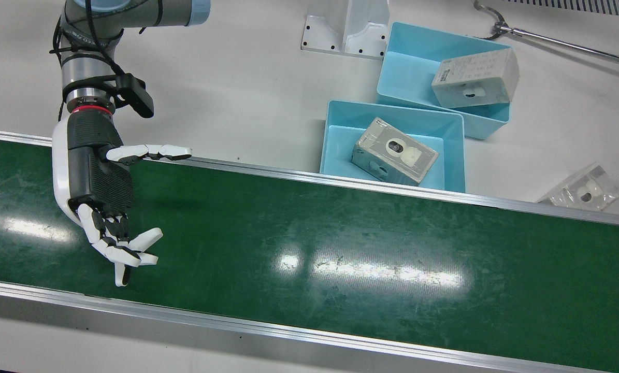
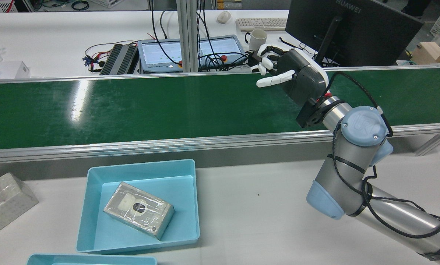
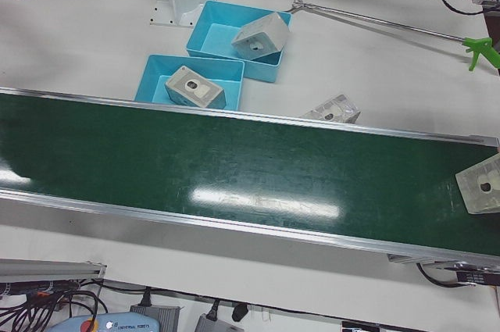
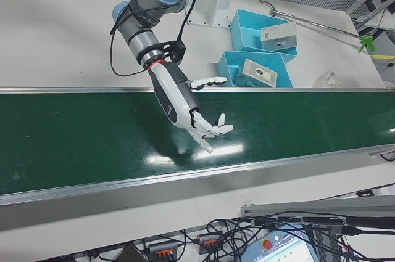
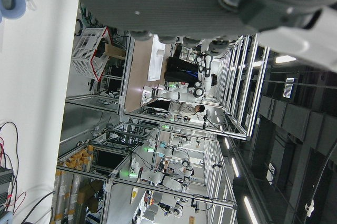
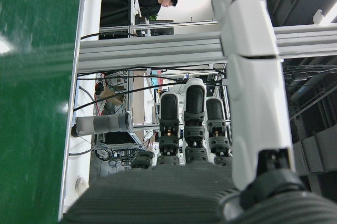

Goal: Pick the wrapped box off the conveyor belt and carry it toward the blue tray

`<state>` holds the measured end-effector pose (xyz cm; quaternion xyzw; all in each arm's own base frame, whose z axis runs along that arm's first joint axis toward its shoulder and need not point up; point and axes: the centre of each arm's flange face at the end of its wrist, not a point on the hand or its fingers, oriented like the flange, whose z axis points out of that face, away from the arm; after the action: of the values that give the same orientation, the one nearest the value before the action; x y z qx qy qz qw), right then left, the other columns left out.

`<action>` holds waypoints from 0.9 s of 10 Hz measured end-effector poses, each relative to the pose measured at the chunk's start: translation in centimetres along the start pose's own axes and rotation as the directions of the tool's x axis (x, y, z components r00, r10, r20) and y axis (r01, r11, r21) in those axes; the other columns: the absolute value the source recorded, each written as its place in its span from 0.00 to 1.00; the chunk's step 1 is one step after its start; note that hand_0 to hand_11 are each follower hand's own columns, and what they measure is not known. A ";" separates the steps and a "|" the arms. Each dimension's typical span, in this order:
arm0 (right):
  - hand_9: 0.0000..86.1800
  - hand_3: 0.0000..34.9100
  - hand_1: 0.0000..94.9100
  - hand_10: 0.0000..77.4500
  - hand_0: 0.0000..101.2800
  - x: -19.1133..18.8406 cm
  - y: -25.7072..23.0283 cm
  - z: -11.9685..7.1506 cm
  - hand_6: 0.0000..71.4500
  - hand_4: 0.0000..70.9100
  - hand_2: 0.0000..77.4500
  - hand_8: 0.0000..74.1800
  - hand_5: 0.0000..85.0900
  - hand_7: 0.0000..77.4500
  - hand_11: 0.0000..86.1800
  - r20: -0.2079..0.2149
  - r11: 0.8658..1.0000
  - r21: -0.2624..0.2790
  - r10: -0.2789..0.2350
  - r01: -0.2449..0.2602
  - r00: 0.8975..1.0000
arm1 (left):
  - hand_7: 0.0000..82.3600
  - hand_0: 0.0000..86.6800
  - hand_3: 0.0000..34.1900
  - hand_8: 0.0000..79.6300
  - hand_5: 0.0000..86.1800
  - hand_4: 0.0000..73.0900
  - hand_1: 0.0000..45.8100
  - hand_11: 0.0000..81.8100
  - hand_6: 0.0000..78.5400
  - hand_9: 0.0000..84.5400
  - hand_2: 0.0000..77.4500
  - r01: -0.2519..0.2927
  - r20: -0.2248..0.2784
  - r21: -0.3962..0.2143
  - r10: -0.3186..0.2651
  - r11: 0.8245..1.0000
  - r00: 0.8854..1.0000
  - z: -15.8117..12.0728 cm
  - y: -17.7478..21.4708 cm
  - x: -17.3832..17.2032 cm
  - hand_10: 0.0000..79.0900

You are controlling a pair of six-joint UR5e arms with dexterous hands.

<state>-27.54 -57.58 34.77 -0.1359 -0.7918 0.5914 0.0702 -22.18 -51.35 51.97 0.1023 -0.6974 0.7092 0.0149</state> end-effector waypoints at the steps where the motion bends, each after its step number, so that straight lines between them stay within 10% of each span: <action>1: 0.43 0.00 0.19 0.03 0.52 0.2 0.2 0.1 0.25 0.15 0.15 0.19 0.30 0.61 0.06 -0.004 1.000 -0.003 0.000 0.000 1.000 | 0.01 0.00 0.00 0.01 0.01 0.00 0.00 0.01 0.01 0.01 0.01 0.000 0.000 0.000 0.000 1.000 1.000 0.0 0.0 0.0 0.01; 2: 0.16 0.15 0.19 0.04 0.52 0.1 0.3 0.1 0.05 0.10 0.13 0.01 0.24 0.39 0.03 -0.004 1.000 -0.005 0.001 -0.001 1.000 | 0.01 0.00 0.00 0.01 0.01 0.00 0.00 0.01 0.01 0.01 0.01 0.000 0.000 0.000 0.000 1.000 1.000 0.0 0.0 0.0 0.01; 3: 0.03 0.16 0.19 0.02 0.51 0.1 0.3 0.1 0.07 0.10 0.13 0.10 0.23 0.22 0.05 -0.004 1.000 -0.007 0.001 -0.001 1.000 | 0.01 0.00 0.00 0.01 0.01 0.00 0.00 0.01 0.01 0.01 0.01 0.000 0.000 0.000 0.000 1.000 1.000 0.0 0.0 0.0 0.01; 9: 0.08 0.01 0.14 0.01 0.48 0.7 -0.1 0.4 0.13 0.13 0.07 0.09 0.20 0.29 0.02 -0.007 1.000 -0.003 0.002 -0.003 1.000 | 0.01 0.00 0.00 0.01 0.01 0.00 0.00 0.01 0.01 0.01 0.01 0.000 0.000 0.000 0.000 1.000 1.000 0.0 0.0 0.0 0.01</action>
<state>-28.31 -57.75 34.67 -0.1391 -0.7922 0.5899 0.0721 -22.18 -51.35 51.97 0.1023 -0.6974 0.7092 0.0149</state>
